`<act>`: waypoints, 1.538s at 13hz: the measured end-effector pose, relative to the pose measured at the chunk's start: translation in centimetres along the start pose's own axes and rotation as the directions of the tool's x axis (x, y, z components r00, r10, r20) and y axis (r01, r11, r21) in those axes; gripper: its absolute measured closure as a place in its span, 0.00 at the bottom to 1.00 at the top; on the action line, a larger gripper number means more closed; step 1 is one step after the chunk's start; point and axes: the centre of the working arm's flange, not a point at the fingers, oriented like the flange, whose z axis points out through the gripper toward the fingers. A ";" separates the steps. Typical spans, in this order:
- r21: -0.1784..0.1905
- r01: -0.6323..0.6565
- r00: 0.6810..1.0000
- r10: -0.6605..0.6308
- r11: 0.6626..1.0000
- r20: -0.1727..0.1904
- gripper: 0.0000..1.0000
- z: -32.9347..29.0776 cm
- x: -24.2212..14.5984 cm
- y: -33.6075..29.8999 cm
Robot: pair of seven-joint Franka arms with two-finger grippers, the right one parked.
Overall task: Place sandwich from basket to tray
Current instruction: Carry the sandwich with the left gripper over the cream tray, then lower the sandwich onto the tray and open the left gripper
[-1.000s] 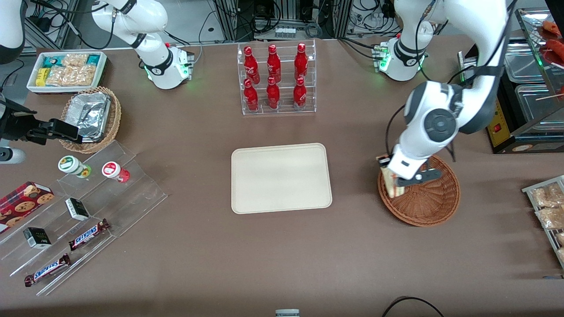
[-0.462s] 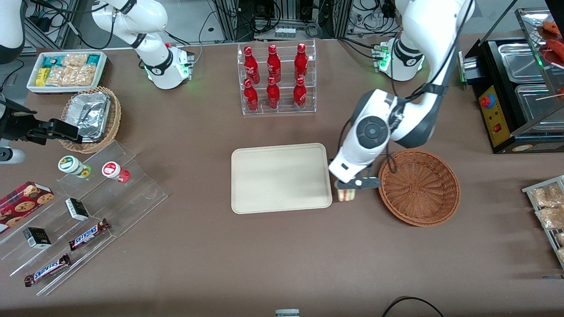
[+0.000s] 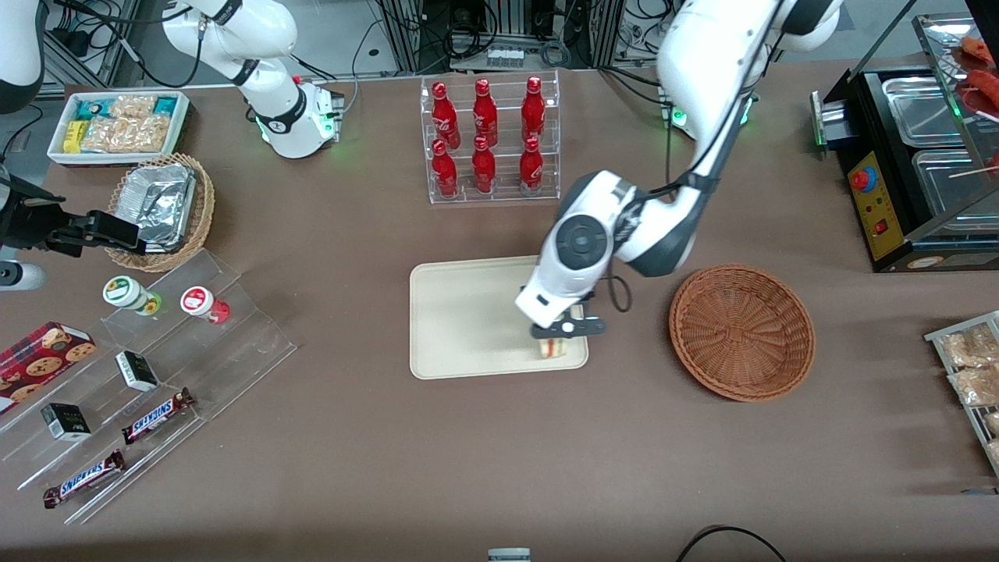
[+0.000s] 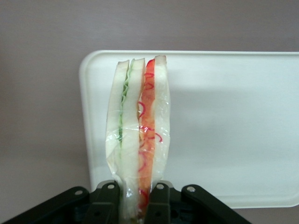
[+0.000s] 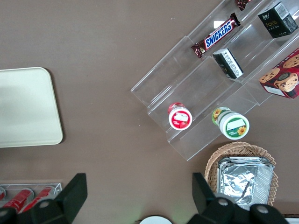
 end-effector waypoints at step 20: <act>0.042 0.037 0.999 -0.036 0.998 -0.024 0.85 6.4 -2.5 6.0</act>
